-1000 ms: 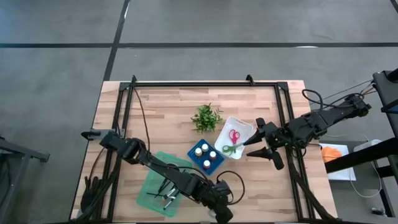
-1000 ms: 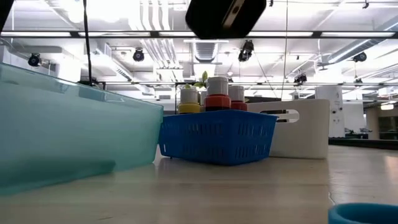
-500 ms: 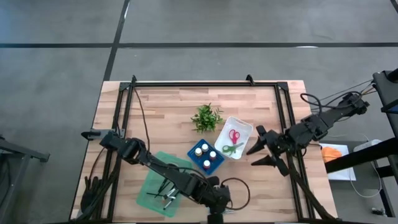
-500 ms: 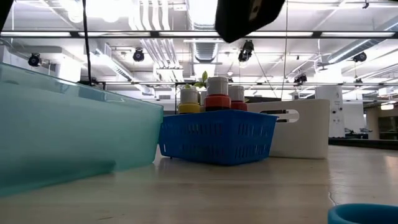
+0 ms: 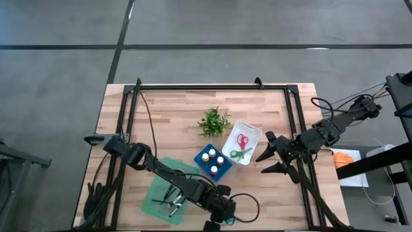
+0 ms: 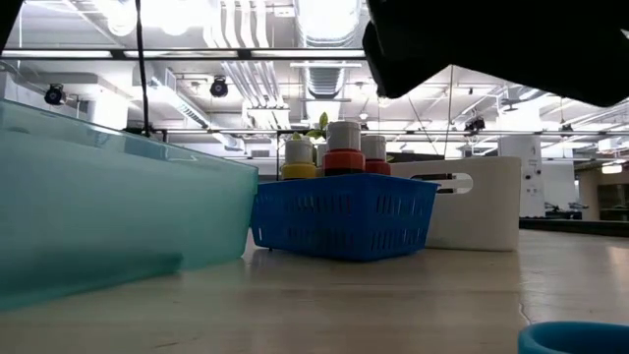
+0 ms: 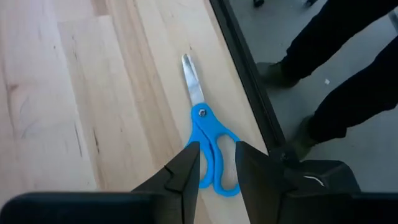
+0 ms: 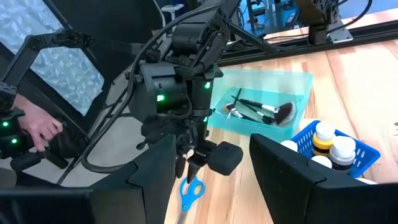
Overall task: Pick & Place Paint Supplies
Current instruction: Put the blue scissors into the white bin
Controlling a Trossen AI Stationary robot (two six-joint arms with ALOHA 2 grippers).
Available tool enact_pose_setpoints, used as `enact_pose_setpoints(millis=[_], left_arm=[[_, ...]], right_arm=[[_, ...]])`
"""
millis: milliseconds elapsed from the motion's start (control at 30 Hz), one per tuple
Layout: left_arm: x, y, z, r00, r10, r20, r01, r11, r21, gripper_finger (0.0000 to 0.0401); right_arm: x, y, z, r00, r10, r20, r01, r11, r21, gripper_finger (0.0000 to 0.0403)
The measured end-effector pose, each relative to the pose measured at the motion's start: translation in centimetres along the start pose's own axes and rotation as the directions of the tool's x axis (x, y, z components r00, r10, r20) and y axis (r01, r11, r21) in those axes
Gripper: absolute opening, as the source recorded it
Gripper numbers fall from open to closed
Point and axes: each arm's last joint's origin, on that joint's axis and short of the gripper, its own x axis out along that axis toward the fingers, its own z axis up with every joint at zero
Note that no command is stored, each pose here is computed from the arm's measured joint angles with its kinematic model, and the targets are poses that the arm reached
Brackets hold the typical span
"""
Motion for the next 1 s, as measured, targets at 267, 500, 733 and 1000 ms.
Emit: enact_pose_setpoints(millis=[267, 500, 733, 1000], left_arm=[[1.3, 0.7, -1.1, 1.0, 0.024, -0.001, -0.024, 0.998, 0.057, 0.0113], [1.8, 1.2, -1.4, 0.999, 0.038, 0.022, -0.04, 0.993, 0.113, 0.0113], [2.6, 1.8, -2.3, 0.999, 0.046, 0.014, -0.048, 0.989, 0.14, 0.0113], [3.2, 1.9, -2.8, 0.999, 0.042, 0.035, -0.047, 0.985, 0.164, 0.0113]], right_arm=[[0.1, -0.1, -0.1, 1.0, -0.027, 0.009, 0.027, 1.0, -0.007, 0.0203], [0.1, -0.2, -0.1, 0.998, -0.053, 0.017, 0.054, 0.999, -0.009, 0.0203], [0.1, -0.3, -0.1, 0.997, -0.076, 0.029, 0.076, 0.997, -0.007, 0.0203], [0.1, -0.3, -0.1, 0.997, -0.077, 0.028, 0.077, 0.997, 0.001, 0.0203]])
